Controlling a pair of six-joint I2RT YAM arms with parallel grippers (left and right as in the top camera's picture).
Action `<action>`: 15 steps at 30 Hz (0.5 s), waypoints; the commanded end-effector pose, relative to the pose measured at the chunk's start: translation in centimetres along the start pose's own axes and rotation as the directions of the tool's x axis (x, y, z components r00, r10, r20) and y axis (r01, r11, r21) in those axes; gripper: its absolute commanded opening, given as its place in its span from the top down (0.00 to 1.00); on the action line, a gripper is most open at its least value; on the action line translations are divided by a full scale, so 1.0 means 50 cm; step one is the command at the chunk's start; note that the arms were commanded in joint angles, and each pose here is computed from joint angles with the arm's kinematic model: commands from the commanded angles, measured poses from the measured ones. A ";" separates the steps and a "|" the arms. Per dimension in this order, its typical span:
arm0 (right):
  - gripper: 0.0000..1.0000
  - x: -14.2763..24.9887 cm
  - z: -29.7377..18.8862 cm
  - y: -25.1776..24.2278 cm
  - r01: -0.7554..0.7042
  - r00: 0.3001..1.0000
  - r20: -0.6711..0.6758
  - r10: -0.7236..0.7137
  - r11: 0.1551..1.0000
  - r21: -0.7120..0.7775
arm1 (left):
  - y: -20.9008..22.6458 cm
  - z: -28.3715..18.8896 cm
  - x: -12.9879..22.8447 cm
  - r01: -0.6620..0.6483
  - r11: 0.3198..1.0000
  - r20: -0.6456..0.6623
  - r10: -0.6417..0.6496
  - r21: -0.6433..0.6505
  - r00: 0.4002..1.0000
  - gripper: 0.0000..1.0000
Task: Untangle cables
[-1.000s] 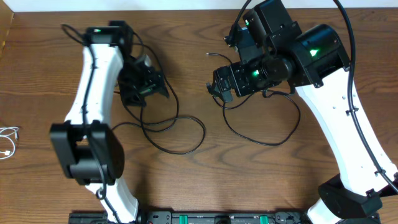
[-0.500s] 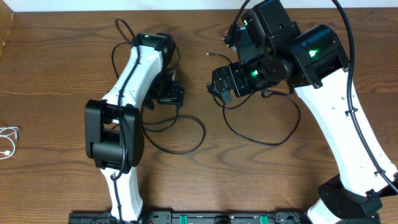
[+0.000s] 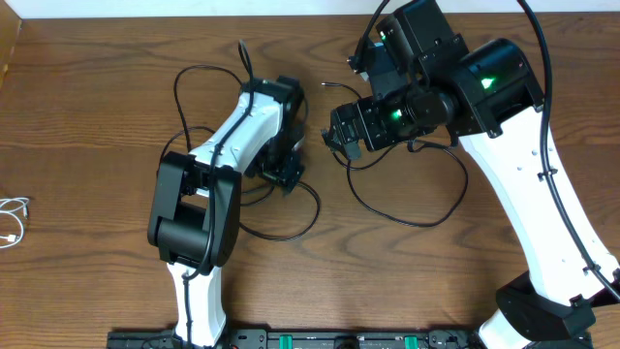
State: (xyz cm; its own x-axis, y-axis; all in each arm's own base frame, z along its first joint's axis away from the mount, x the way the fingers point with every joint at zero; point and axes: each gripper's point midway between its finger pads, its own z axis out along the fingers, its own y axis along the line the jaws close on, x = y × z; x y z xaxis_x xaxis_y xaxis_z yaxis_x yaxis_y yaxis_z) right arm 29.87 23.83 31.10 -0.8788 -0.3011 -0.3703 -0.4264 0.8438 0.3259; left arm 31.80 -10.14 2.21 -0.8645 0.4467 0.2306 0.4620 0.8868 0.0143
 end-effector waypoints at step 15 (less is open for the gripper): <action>0.01 0.000 0.004 0.000 0.014 1.000 -0.008 -0.014 1.000 0.008 | 0.033 0.044 -0.046 -0.011 1.000 0.097 0.013 -0.023 0.995 0.49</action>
State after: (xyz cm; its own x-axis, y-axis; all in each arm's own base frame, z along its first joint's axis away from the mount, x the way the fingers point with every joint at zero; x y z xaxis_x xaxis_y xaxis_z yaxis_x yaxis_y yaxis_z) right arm 29.81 23.78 31.04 -0.8801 -0.3018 -0.3666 -0.4251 0.8447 0.3252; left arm 34.61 -9.76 0.27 -0.8753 0.4704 0.1116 0.4767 0.8783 0.0367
